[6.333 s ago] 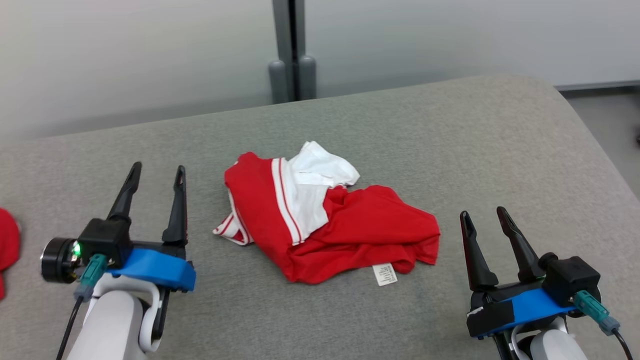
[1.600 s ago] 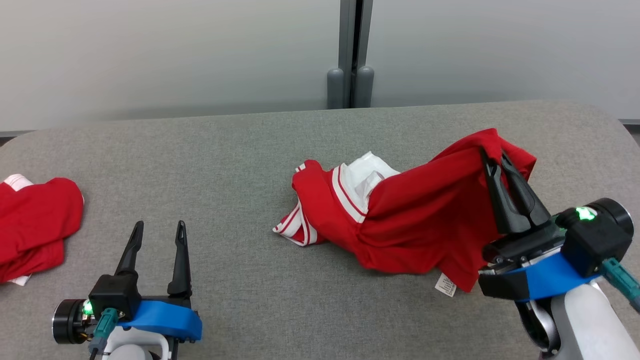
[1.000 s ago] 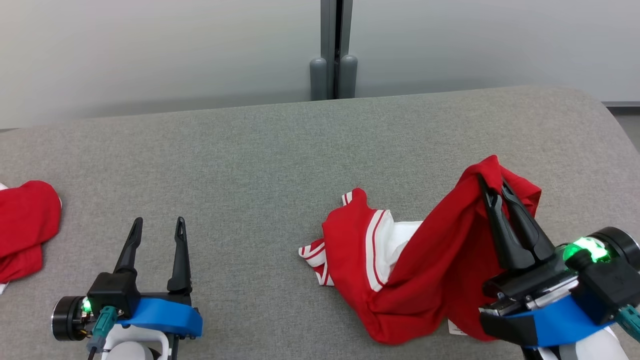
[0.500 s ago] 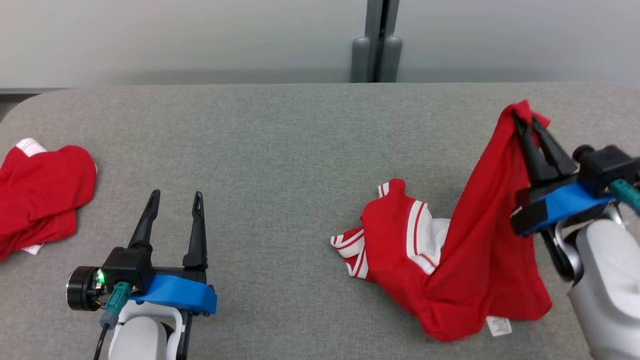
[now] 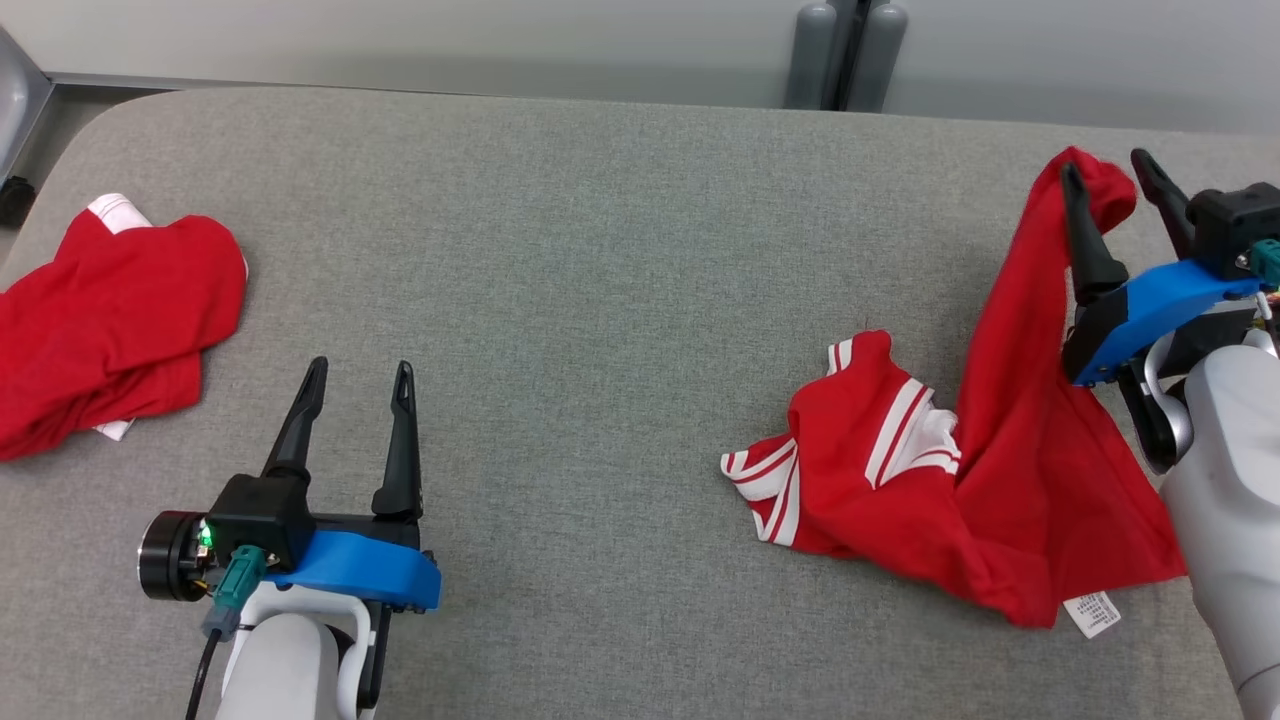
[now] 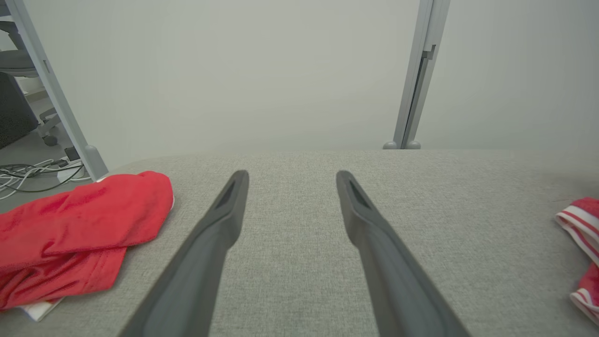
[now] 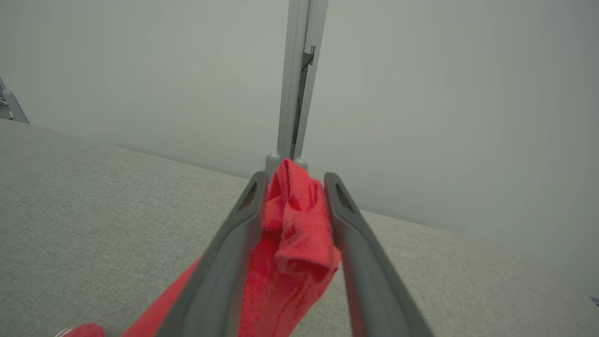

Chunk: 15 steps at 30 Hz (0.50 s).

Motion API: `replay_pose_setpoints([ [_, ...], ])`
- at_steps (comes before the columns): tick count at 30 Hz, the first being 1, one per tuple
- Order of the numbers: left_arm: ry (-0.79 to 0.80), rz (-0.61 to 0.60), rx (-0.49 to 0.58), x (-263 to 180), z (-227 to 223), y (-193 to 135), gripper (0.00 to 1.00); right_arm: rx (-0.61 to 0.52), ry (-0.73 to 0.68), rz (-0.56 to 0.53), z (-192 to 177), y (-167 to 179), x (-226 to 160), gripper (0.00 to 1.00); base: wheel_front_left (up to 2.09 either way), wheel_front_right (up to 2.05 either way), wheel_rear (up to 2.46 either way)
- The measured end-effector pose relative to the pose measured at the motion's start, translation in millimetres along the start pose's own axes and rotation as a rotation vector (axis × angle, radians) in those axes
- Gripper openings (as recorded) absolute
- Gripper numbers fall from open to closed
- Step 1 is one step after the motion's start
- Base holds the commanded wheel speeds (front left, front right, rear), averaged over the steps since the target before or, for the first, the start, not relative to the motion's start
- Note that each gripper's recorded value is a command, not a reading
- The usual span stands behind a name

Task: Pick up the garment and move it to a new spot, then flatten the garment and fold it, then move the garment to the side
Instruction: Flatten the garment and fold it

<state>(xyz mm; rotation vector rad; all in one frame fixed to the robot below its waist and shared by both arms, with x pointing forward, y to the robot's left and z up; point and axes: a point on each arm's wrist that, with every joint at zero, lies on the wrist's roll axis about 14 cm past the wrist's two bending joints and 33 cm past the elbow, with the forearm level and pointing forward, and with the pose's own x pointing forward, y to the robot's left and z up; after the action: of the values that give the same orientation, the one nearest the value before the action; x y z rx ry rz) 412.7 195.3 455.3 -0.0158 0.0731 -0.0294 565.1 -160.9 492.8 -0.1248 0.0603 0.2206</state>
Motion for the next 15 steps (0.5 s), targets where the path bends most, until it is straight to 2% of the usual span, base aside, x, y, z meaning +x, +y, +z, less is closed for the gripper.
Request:
replay_pose_setpoints([
  [7,-0.016,-0.018,-0.007,4.4,5.0,-8.0,1.0,-0.005,-0.081,-0.007,26.6,-2.9,-11.7,1.0,0.0,0.0,0.0],
  [12,-0.026,-0.045,-0.013,2.7,8.3,-18.3,1.0,0.024,-0.165,-0.021,45.7,-4.6,-41.7,1.0,0.0,0.0,0.0],
  [15,-0.031,-0.063,-0.015,2.1,10.3,-24.8,1.0,0.034,-0.181,-0.026,43.7,-3.1,-65.6,1.0,0.0,0.0,0.0],
])
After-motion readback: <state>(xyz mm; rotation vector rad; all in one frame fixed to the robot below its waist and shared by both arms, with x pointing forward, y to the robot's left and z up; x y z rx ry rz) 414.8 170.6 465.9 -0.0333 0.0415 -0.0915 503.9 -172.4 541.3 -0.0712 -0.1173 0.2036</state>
